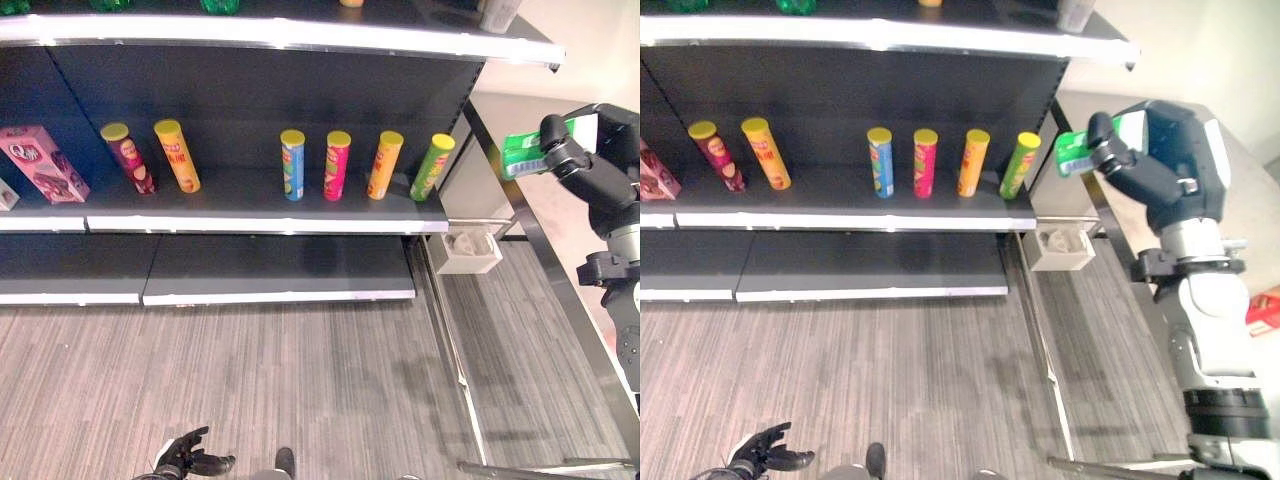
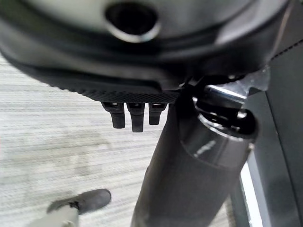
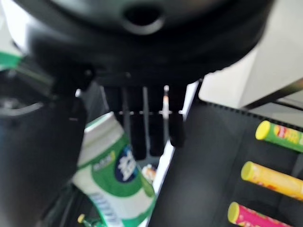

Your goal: Put the goods on the table back onto the shelves and tidy them up.

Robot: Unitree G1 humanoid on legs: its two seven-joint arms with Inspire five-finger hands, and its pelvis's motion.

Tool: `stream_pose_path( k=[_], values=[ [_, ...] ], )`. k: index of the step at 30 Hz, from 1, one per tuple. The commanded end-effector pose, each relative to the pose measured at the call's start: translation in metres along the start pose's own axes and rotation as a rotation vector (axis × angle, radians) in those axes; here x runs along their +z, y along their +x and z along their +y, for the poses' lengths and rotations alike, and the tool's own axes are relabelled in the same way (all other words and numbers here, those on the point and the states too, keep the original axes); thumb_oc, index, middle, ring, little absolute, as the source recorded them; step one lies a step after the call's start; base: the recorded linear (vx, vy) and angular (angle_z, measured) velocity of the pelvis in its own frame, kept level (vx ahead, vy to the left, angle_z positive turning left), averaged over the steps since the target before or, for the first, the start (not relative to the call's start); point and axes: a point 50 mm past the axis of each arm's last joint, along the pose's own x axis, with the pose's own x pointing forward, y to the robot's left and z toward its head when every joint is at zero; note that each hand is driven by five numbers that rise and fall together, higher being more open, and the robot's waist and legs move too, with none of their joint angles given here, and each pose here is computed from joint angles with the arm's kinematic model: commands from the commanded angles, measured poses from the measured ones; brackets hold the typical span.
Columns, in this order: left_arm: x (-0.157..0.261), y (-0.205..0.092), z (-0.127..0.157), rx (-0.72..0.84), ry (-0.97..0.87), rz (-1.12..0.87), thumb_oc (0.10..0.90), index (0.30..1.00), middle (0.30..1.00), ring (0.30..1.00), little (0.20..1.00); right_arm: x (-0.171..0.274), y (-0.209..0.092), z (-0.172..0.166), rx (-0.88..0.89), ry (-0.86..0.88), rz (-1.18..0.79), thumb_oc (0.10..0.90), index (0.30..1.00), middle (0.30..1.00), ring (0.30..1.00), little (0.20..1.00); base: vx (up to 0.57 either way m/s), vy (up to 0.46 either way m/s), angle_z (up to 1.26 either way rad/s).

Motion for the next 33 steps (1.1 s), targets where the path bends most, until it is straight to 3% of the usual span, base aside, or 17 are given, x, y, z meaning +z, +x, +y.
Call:
stream_pose_path(
  k=[1, 7, 20, 33],
  values=[
    [0.005, -0.003, 0.009, -0.013, 0.044, -0.043, 0.8, 0.9, 0.9, 0.9, 0.9, 0.074, 0.027, -0.021, -0.071, -0.041, -0.332, 0.4, 0.3, 0.3, 0.3, 0.3, 0.17, -0.006, 0.09],
    [0.004, -0.002, 0.003, -0.021, 0.029, -0.038, 0.8, 0.9, 0.9, 0.9, 0.9, 0.09, 0.03, -0.02, -0.06, 0.019, -0.406, 0.4, 0.3, 0.3, 0.3, 0.3, 0.16, -0.025, 0.3],
    [0.013, -0.002, 0.003, 0.001, -0.043, -0.085, 0.8, 0.9, 0.9, 0.9, 0.9, 0.135, 0.062, -0.006, 0.039, -0.086, -0.498, 0.4, 0.3, 0.3, 0.3, 0.3, 0.11, -0.094, 0.24],
    [-0.009, -0.005, 0.007, 0.008, 0.043, 0.003, 0.8, 0.9, 0.9, 0.9, 0.9, 0.136, 0.086, 0.001, 0.077, -0.144, -0.427, 0.4, 0.3, 0.3, 0.3, 0.3, 0.12, 0.171, -0.08]
  ],
)
